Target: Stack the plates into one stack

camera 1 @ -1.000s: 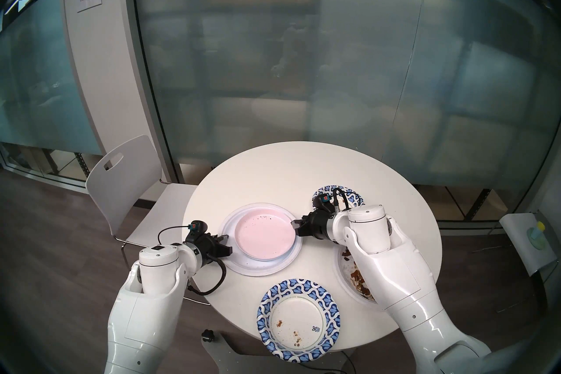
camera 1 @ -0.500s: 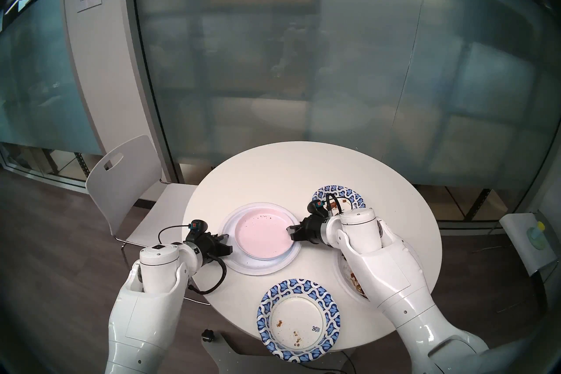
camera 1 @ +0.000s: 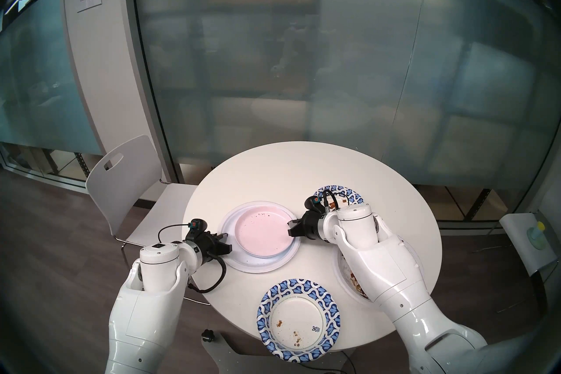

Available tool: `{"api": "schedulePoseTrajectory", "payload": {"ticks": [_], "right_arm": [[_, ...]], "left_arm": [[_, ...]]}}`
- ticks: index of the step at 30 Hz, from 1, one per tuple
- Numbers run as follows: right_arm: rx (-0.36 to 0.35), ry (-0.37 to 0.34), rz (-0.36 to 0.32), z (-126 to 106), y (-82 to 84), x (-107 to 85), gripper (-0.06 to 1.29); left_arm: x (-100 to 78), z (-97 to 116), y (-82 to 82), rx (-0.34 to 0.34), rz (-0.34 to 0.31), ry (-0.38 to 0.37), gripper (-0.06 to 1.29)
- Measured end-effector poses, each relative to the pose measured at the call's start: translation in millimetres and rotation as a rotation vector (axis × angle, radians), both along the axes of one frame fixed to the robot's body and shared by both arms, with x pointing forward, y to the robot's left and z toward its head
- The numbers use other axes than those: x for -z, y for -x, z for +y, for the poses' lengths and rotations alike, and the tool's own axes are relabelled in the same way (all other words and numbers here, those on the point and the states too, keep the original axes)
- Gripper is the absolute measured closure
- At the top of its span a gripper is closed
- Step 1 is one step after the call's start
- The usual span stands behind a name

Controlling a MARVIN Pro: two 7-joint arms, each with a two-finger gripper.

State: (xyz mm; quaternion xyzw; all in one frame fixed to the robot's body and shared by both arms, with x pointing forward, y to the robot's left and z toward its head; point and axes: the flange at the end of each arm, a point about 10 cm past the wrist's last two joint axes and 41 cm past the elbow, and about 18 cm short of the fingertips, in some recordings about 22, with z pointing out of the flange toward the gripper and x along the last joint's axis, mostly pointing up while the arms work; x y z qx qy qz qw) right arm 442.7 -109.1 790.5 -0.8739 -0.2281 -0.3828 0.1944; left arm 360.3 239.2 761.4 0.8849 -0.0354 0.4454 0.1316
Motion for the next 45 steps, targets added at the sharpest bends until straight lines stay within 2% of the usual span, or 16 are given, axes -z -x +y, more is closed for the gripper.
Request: {"api": "schedulePoseTrajectory", "payload": {"ticks": [7,13,25,45], "right_arm": [[-0.006,-0.001,-0.012,2,-1.5,-5.0,1.03],[-0.009,0.001,-0.015,3,-1.3,-5.9,1.22],[-0.011,0.007,-0.027,4,-0.4,-10.6,1.24],[0.002,0.026,-0.045,-2,-4.9,-30.2,1.25]], "left_arm": [[-5.2,-1,1.1,-0.011,0.005,0.012,1.06],[-6.7,-2,4.8,-0.013,0.020,0.025,1.11],[-11.7,-4,6.6,-0.021,0.038,0.050,1.11],[-42.1,-11,-4.4,-0.032,0.020,0.088,1.15]]}}
